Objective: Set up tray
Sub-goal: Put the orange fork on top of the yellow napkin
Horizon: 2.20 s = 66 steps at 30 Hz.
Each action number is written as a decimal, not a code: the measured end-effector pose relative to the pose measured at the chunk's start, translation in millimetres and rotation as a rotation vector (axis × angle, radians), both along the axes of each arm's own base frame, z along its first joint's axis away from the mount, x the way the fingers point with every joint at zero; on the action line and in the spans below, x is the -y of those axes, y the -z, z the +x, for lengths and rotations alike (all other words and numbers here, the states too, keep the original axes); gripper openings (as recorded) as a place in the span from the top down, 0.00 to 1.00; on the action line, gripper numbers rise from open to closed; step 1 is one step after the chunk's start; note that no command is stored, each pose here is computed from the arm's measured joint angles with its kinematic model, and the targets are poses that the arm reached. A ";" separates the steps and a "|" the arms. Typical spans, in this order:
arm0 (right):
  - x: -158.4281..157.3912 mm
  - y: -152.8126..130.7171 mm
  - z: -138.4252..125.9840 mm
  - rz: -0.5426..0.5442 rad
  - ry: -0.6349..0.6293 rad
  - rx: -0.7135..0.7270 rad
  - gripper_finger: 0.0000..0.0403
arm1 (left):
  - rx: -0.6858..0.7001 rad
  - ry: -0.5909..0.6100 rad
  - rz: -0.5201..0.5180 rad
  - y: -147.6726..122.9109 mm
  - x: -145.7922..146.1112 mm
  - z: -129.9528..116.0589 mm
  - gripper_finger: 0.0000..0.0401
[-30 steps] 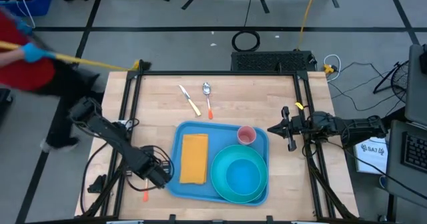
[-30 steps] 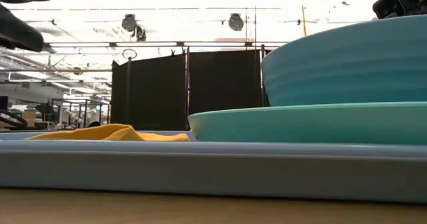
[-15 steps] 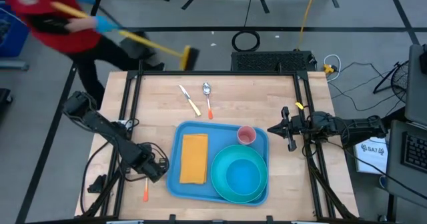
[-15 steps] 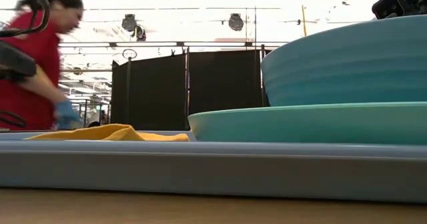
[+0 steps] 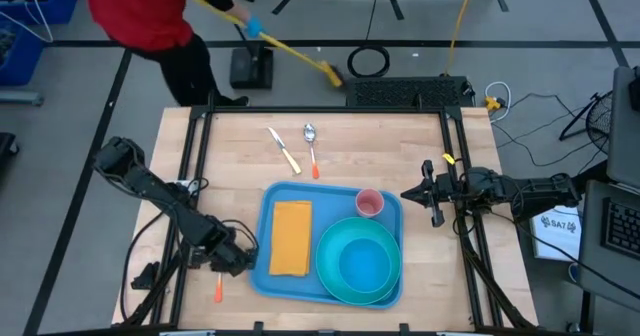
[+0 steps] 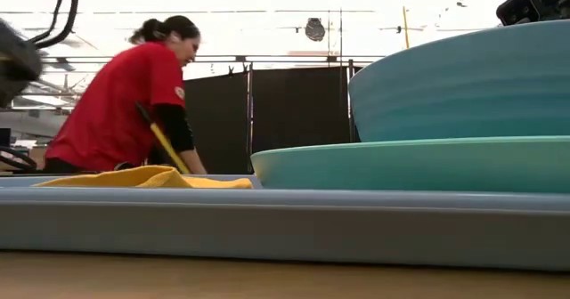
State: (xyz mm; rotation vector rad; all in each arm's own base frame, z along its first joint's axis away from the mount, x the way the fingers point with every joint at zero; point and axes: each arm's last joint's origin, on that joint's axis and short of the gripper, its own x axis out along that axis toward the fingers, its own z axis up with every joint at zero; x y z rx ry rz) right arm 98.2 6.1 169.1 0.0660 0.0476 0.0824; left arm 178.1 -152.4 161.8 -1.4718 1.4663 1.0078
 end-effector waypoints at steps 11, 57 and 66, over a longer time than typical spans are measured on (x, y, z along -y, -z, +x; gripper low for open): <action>0.0 0.5 0.0 -0.001 0.000 -0.005 0.99 | -0.179 0.059 -0.032 0.7 2.3 -17.1 0.94; 0.0 0.4 0.0 0.011 0.001 -0.005 0.99 | -0.127 -0.063 0.063 34.4 -11.2 -30.3 0.68; 0.0 0.4 0.0 0.001 0.000 -0.004 0.99 | -0.092 -0.043 0.107 36.1 -13.4 -31.1 0.94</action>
